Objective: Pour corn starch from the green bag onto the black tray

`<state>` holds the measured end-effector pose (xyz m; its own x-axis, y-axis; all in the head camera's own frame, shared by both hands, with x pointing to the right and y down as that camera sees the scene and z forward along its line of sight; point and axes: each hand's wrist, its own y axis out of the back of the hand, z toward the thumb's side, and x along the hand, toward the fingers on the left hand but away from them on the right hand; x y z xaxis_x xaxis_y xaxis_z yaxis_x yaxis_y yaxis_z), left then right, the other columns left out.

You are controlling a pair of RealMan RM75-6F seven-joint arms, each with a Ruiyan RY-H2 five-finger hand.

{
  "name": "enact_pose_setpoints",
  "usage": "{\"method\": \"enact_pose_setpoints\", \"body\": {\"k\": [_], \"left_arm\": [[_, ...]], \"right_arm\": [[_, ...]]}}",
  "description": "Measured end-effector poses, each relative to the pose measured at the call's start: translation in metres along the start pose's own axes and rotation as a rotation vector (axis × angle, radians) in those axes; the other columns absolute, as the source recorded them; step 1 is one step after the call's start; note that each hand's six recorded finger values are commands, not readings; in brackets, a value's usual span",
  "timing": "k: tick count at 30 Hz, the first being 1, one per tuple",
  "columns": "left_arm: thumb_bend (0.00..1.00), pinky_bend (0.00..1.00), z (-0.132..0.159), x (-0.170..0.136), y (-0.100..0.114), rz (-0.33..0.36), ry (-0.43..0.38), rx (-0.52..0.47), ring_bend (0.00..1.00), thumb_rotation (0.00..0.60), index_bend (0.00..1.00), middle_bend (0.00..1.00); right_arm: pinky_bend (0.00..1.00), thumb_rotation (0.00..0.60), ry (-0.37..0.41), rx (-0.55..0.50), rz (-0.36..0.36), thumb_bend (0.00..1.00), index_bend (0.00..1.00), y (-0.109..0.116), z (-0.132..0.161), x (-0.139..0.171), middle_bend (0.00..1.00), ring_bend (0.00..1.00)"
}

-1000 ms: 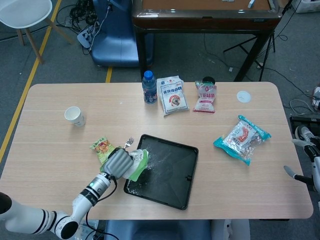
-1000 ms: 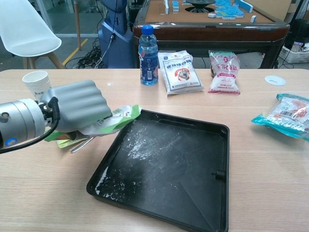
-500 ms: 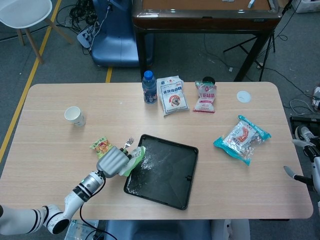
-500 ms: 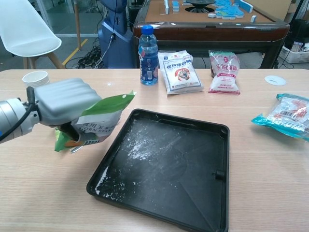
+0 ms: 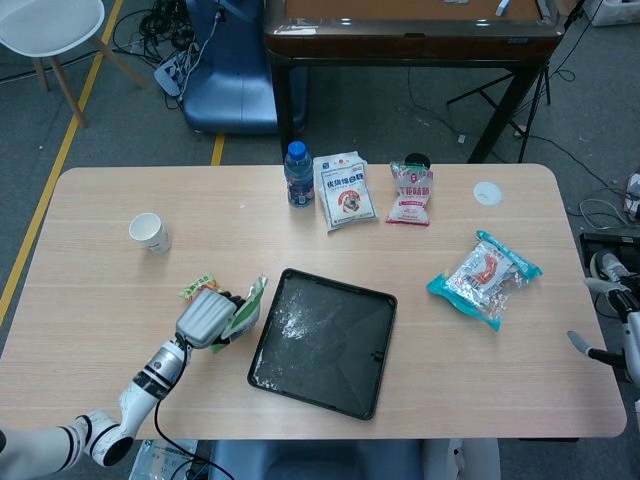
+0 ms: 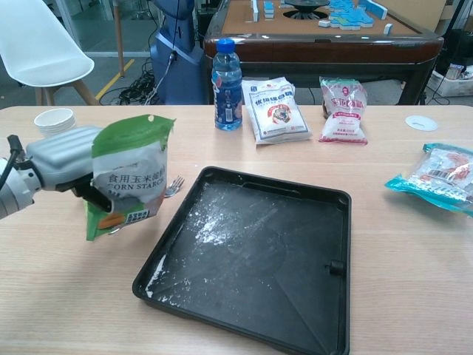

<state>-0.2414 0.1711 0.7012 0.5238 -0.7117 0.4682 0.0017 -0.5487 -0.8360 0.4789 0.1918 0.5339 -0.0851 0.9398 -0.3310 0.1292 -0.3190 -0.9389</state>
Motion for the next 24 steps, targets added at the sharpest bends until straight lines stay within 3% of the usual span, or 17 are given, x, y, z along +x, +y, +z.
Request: {"method": "enact_pose_setpoints", "body": {"k": [9, 20, 24], "left_arm": [[0.43, 0.81, -0.019, 0.0, -0.014, 0.025, 0.04, -0.094, 0.54, 0.6, 0.43, 0.57], [0.43, 0.81, -0.017, 0.002, -0.041, 0.004, 0.033, -0.155, 0.54, 0.6, 0.43, 0.56], [0.38, 0.81, -0.017, 0.004, -0.047, 0.0, 0.033, -0.174, 0.52, 0.6, 0.4, 0.54]], "right_arm": [[0.18, 0.6, -0.006, -0.001, 0.002, 0.1, 0.28, -0.001, -0.001, 0.0, 0.32, 0.15], [0.18, 0.6, -0.012, -0.003, 0.002, 0.1, 0.28, -0.002, -0.003, 0.0, 0.32, 0.15], [0.18, 0.6, -0.016, -0.003, 0.003, 0.1, 0.28, -0.002, -0.004, 0.0, 0.32, 0.15]]}}
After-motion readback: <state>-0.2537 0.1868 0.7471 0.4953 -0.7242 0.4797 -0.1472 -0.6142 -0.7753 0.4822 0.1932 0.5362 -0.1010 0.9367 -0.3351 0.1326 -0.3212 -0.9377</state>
